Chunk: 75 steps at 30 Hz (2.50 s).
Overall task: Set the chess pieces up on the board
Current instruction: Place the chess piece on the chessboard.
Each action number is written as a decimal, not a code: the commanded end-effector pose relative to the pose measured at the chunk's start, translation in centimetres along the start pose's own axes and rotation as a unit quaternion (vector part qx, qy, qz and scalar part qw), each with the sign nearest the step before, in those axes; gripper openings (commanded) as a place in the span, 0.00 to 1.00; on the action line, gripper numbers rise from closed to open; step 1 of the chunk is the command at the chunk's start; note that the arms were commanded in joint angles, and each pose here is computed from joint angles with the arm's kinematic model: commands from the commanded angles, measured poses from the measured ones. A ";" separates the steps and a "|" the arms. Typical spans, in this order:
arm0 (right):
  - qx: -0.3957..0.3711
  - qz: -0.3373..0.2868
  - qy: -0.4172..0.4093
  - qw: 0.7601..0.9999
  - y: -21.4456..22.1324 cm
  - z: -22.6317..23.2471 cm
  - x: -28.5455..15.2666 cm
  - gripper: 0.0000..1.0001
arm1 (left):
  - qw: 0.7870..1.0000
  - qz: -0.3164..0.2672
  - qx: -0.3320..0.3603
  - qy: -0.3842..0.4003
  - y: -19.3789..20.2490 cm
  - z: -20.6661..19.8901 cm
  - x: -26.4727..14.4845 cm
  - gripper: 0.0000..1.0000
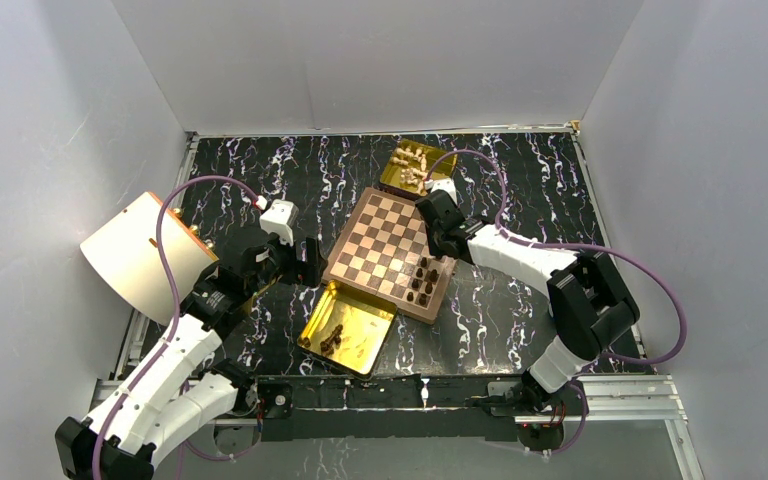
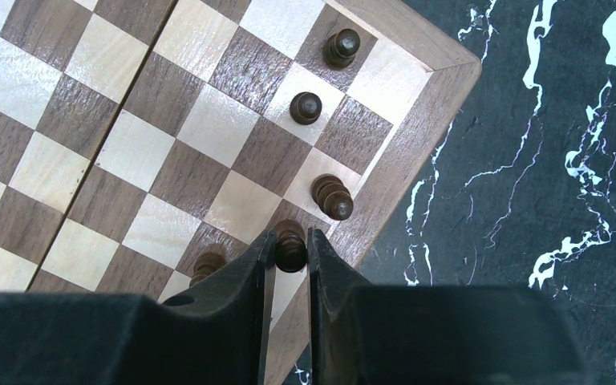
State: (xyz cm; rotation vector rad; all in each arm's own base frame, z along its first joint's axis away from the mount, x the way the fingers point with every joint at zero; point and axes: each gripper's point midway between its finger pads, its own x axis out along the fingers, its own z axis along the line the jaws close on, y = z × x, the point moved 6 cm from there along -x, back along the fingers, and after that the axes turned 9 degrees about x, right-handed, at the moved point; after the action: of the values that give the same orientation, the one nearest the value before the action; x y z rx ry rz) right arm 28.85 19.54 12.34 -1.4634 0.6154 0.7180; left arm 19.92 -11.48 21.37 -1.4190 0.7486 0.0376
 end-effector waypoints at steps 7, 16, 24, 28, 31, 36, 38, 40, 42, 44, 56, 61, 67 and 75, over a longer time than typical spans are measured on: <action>0.007 -0.006 0.012 1.000 -1.0 0.0 -0.2 0.30 | 1.000 -0.017 0.007 0.003 -0.5 0.1 -0.2 0.94; 0.009 0.003 0.016 1.000 -0.5 0.0 0.2 0.35 | 1.000 -0.021 0.007 0.003 -0.5 0.1 -0.4 0.94; 0.008 0.003 0.018 1.000 -0.6 0.0 0.4 0.36 | 1.000 -0.020 0.007 0.003 -0.4 0.1 -0.4 0.94; 0.005 0.004 0.022 1.000 -0.4 -0.1 0.6 0.36 | 1.000 -0.020 0.007 0.003 -0.4 0.1 -0.4 0.94; 0.004 0.007 0.024 1.000 -0.2 -0.1 0.7 0.35 | 1.000 -0.021 0.007 0.003 -0.4 0.1 -0.4 0.94; 0.005 0.012 0.022 1.000 -0.1 0.0 0.8 0.35 | 1.000 -0.022 0.006 0.004 -0.4 0.1 -0.5 0.94; 0.005 0.013 0.022 1.000 -0.1 0.0 0.8 0.35 | 1.000 -0.021 0.006 0.004 -0.4 0.1 -0.4 0.94; 0.005 0.013 0.022 1.000 -0.1 0.1 0.9 0.36 | 1.000 -0.020 0.007 0.016 -0.4 -0.2 -0.4 0.94; 0.005 0.016 0.023 1.000 0.0 0.1 1.0 0.36 | 1.000 -0.021 0.007 0.018 -0.4 -0.3 -0.5 0.94; 0.007 0.016 0.025 1.000 0.0 0.1 1.1 0.37 | 1.000 -0.021 0.006 0.018 -0.4 -0.3 -0.5 0.94; 0.018 0.020 0.031 0.999 0.3 0.2 1.6 0.38 | 0.999 -0.025 0.006 0.022 -0.4 -0.4 -0.6 0.94; 0.019 0.020 0.032 0.999 0.2 0.0 1.3 0.38 | 0.999 -0.024 0.006 0.022 -0.4 -0.4 -0.5 0.94; 0.024 0.022 0.033 0.999 0.0 0.0 0.8 0.39 | 1.000 -0.015 0.005 0.013 -0.2 -0.2 -0.3 0.94; 0.043 0.003 -0.004 0.999 -1.9 0.2 -2.4 0.47 | 0.998 0.046 -0.043 -0.005 0.6 -0.2 0.4 0.90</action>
State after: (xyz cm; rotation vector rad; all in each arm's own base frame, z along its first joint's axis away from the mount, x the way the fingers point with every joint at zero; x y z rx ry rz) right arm 28.05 19.12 10.64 -1.4472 0.7506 0.7504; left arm 19.71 -11.71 20.74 -1.4434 0.7777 0.0588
